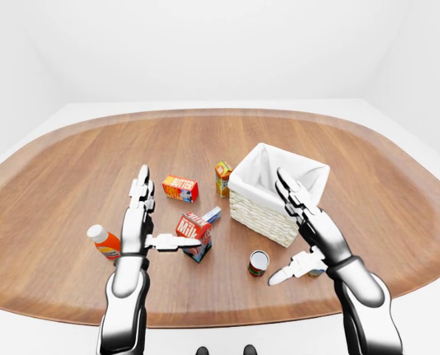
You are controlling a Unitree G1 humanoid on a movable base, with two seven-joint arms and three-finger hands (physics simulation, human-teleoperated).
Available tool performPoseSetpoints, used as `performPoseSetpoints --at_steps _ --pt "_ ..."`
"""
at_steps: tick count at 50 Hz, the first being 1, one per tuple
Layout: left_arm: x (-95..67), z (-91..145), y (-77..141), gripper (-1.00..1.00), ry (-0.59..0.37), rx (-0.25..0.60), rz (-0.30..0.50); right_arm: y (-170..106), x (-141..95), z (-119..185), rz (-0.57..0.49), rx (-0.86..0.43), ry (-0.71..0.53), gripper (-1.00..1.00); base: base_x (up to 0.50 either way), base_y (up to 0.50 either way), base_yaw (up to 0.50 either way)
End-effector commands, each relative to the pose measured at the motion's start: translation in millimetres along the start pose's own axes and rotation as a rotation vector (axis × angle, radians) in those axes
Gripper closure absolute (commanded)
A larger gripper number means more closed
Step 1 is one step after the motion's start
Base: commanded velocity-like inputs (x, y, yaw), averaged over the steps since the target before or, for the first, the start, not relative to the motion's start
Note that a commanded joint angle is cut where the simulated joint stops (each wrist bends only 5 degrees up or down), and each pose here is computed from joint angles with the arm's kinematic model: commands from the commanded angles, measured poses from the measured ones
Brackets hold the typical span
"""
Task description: Pick up the tomato sauce, and put it in the basket.
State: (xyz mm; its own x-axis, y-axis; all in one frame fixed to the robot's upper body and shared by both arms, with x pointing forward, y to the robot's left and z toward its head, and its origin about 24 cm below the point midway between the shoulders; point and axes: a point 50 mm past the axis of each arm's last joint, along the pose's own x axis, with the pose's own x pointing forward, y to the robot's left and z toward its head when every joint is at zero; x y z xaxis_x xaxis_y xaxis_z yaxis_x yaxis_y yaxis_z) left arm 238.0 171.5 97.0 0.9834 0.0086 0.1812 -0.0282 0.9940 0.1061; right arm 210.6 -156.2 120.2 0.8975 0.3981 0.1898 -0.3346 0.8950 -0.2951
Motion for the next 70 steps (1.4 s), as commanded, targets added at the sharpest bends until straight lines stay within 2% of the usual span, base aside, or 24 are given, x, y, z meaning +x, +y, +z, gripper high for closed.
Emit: performPoseSetpoints --at_steps 1,41,70 --pt "0.6 -0.5 0.3 -1.00 0.002 -0.001 0.001 7.6 -3.5 -4.6 0.071 -0.008 0.034 -1.00 0.00 0.00 0.00" --pt "-0.1 0.4 -0.2 -1.00 -0.002 -0.002 -0.002 22.5 -7.8 -17.5 0.181 0.017 0.100 -1.00 0.00 0.00 0.00" --pt "0.1 0.5 -0.1 -1.00 -0.002 -0.002 -0.003 34.6 -6.1 -48.6 0.213 0.047 0.232 -1.00 0.00 0.00 0.00"
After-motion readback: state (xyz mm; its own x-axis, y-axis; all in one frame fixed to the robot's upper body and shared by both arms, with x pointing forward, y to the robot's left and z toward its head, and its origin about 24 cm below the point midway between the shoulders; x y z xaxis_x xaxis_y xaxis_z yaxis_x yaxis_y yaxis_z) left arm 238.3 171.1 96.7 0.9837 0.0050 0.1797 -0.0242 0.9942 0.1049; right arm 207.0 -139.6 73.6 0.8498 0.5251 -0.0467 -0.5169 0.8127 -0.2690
